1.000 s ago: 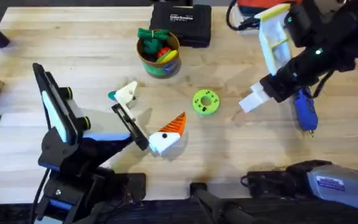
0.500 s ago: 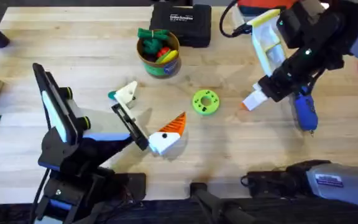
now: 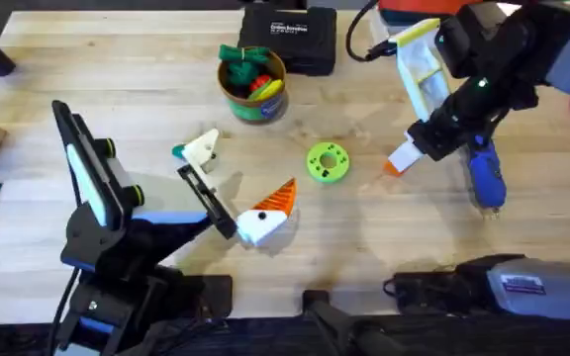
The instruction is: Pick up the gripper from the table and insert it into the empty holder that is missing its gripper. Then pick up a screw, insert it into the mounting hole, and use the screwdriver to tighten it. Finally, clean up the table by picking up the vegetable and placing it into the bucket.
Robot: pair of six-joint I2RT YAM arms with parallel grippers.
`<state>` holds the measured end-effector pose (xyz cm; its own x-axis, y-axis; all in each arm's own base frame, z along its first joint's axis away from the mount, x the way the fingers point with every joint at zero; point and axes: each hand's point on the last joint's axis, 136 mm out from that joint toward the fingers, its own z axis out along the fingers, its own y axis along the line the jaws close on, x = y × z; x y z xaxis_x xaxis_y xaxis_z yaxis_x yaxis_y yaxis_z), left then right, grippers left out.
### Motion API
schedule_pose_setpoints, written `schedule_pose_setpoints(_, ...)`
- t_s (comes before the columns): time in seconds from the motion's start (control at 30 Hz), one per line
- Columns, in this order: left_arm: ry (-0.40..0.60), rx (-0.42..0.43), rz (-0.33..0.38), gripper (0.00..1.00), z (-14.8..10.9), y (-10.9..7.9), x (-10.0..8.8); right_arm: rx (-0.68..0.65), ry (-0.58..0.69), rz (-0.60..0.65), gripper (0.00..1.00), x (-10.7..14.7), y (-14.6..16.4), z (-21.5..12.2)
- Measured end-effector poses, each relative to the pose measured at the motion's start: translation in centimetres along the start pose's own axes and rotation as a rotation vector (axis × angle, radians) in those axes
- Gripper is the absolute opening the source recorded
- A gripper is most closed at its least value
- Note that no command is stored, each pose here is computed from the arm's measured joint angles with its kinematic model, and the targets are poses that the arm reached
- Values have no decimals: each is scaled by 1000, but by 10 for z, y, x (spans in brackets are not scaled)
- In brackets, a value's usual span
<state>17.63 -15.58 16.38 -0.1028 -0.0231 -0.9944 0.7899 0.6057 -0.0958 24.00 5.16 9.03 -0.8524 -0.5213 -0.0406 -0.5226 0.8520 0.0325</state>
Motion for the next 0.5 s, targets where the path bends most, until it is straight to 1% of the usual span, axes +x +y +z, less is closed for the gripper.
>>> schedule_pose_setpoints(0.17,0,0,0,985,0,0,0,-4,11,1,283,2,1,1)
schedule_pose_setpoints(0.23,0,0,0,985,0,0,0,-4,12,1,264,2,1,1)
schedule_pose_setpoints(0.3,0,0,0,985,0,0,0,-6,18,1,294,4,1,1)
schedule_pose_setpoints(0.37,0,0,0,985,0,0,0,-6,16,1,293,3,1,1)
schedule_pose_setpoints(0.4,0,0,0,985,0,0,0,-4,14,-1,245,3,1,1)
schedule_pose_setpoints(0.47,0,0,0,985,0,0,0,-1,12,-2,50,2,0,1)
schedule_pose_setpoints(0.5,0,0,0,985,0,0,0,0,10,-2,24,2,0,1)
